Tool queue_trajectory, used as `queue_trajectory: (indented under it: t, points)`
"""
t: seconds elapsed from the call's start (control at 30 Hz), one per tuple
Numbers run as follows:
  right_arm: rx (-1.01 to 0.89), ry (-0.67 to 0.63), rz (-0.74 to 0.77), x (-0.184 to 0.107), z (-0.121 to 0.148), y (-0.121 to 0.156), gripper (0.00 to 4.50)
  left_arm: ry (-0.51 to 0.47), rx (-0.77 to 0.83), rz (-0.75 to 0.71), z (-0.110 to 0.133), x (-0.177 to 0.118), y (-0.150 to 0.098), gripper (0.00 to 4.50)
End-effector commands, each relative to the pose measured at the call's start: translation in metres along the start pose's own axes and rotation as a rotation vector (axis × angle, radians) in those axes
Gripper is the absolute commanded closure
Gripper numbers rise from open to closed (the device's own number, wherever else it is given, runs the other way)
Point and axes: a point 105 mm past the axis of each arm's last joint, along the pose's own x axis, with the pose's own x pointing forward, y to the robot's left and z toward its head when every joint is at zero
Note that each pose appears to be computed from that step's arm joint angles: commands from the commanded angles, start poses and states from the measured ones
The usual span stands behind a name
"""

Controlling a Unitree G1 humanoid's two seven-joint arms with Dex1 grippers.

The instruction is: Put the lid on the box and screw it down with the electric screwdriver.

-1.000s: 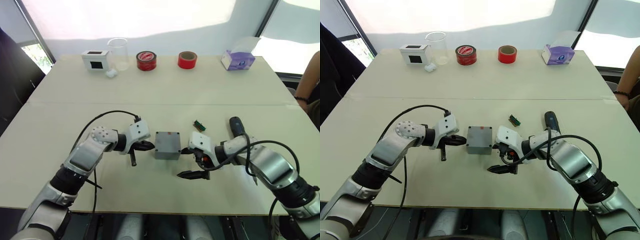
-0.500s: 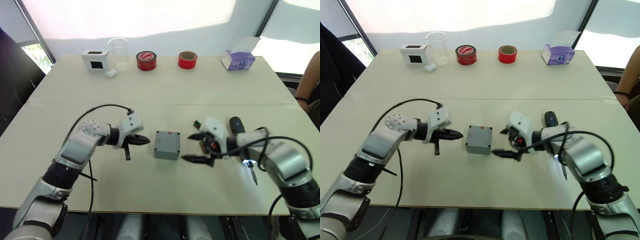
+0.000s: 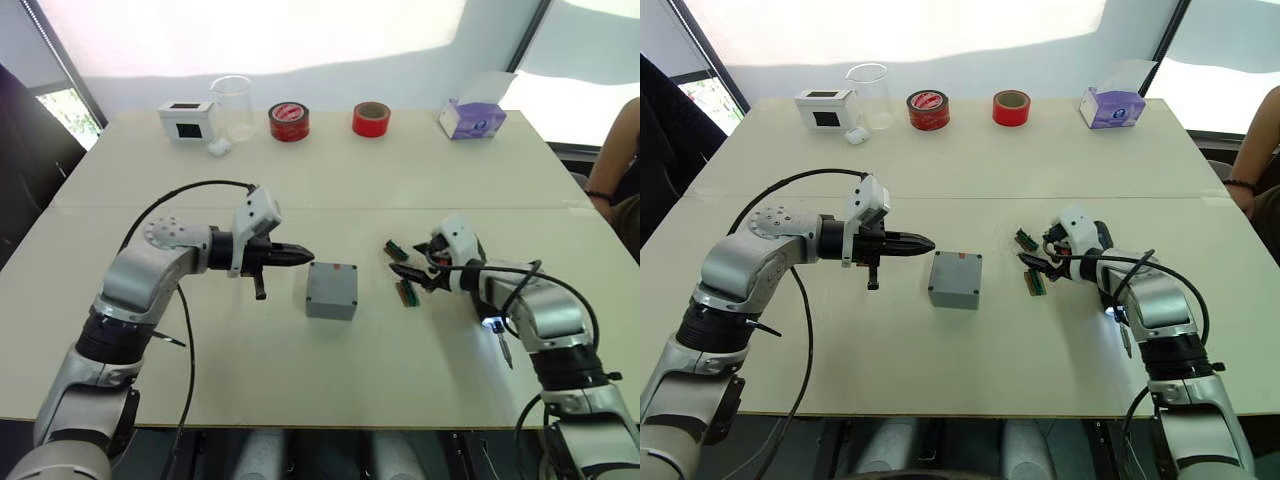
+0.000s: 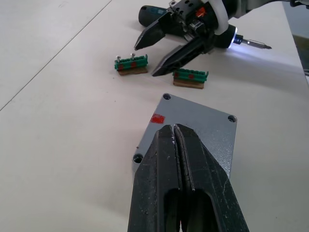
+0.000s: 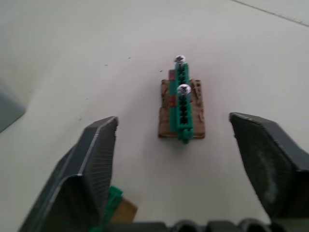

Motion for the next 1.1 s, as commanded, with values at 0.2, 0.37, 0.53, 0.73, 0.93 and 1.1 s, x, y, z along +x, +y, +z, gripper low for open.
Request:
queue_trajectory:
  t: [0.2, 0.37, 0.53, 0.73, 0.93, 1.1]
  points:
    - [-0.025, -0.081, -0.012, 0.000, 0.019, -0.004, 2.72, -0.018, 0.032, -0.004, 0.008, 0.000, -0.005, 4.50]
    - [-0.019, -0.095, -0.020, 0.002, 0.023, -0.006, 2.72, -0.011, 0.032, -0.002, 0.006, 0.002, -0.005, 4.50]
    - [-0.017, -0.101, -0.019, 0.004, 0.024, -0.005, 2.72, -0.004, 0.035, -0.001, 0.004, 0.003, -0.004, 4.50]
    - [-0.029, -0.095, -0.023, 0.008, 0.022, -0.004, 3.41, 0.002, 0.036, -0.001, 0.003, 0.002, -0.004, 4.50]
    - [-0.030, -0.096, -0.028, 0.007, 0.021, -0.004, 4.45, 0.007, 0.036, 0.000, 0.001, 0.002, -0.004, 4.50]
    - [-0.028, -0.113, -0.026, 0.004, 0.026, -0.004, 4.45, 0.006, 0.034, 0.000, 0.001, 0.002, -0.004, 4.50]
